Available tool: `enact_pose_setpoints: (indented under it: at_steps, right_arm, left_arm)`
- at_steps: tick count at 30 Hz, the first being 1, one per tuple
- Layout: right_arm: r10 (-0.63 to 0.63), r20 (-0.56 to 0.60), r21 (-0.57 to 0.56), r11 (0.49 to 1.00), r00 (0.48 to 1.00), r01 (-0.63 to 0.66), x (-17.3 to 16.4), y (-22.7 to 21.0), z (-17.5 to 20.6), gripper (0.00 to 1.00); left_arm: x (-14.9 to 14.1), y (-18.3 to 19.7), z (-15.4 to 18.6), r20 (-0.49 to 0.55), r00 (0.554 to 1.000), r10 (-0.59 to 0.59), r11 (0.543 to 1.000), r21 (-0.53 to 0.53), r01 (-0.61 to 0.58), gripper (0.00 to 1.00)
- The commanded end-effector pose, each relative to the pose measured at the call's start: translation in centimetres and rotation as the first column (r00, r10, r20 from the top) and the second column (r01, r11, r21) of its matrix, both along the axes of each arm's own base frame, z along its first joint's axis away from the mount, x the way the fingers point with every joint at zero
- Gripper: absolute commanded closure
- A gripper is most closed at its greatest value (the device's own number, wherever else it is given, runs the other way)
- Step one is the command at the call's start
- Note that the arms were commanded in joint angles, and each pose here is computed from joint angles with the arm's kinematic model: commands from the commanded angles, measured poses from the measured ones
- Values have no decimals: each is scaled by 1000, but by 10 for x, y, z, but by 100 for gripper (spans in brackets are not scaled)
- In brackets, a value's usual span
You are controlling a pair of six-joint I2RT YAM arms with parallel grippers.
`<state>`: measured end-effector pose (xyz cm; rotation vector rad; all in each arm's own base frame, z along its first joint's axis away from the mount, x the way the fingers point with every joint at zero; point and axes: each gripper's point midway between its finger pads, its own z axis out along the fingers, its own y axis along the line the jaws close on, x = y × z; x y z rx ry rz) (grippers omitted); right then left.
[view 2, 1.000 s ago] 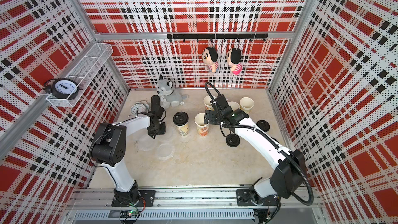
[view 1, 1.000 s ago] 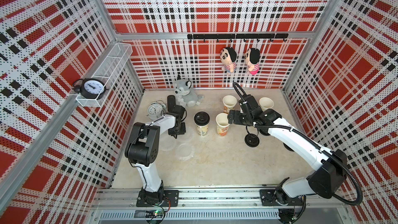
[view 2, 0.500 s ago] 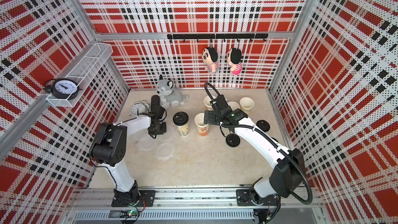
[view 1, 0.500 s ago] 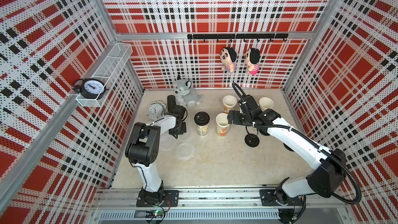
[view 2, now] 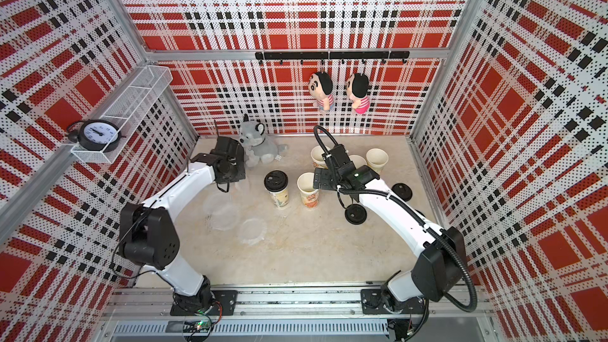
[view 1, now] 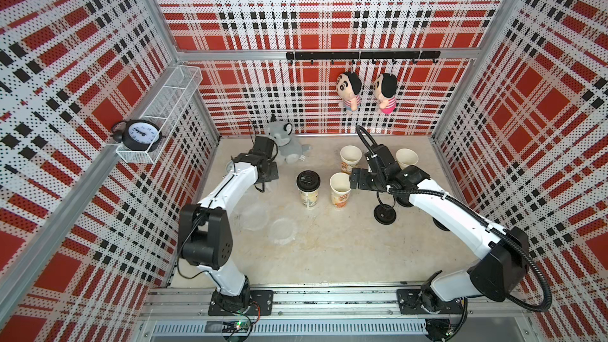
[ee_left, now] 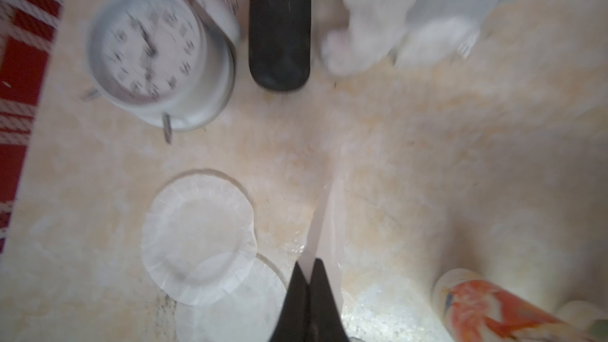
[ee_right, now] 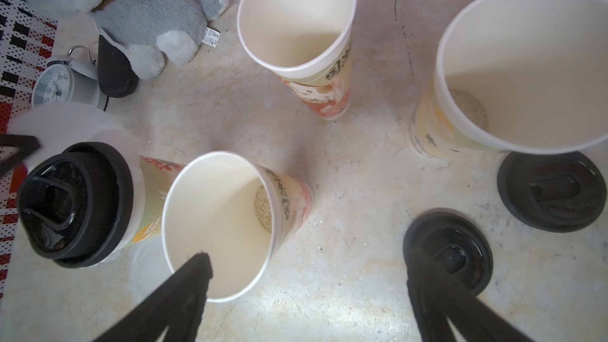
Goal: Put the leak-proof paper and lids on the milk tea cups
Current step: Pick up the leak-proof paper from the center of the board, then place the leak-proof paper at the cup.
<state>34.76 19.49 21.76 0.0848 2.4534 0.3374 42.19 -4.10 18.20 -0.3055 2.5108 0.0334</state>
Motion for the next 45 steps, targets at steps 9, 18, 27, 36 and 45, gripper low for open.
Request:
enact_pose_setpoints:
  at_steps: [9, 18, 27, 36, 45]
  right_arm:
    - [-100, 79, 40, 994, 992, 97, 3, -49, 37, 4]
    - [-146, 81, 51, 989, 986, 142, -1, -76, 36, 5]
    - [-160, 71, 57, 986, 985, 156, -5, -89, 29, 5]
    - [-164, 70, 64, 985, 984, 159, -5, -90, 28, 5]
    - [-162, 74, 69, 985, 984, 157, -6, -90, 30, 5]
  left_arm:
    - [-33, -71, 159, 251, 944, -216, 964, -100, 247, 100]
    - [-68, -239, 163, 299, 801, -519, 785, -203, 585, 100]
    - [-62, -286, 72, 172, 816, -552, 781, -237, 578, 100]
    - [-52, -281, 15, 70, 846, -529, 827, -179, 533, 100]
    - [-50, -277, 24, 85, 853, -516, 837, -165, 522, 100]
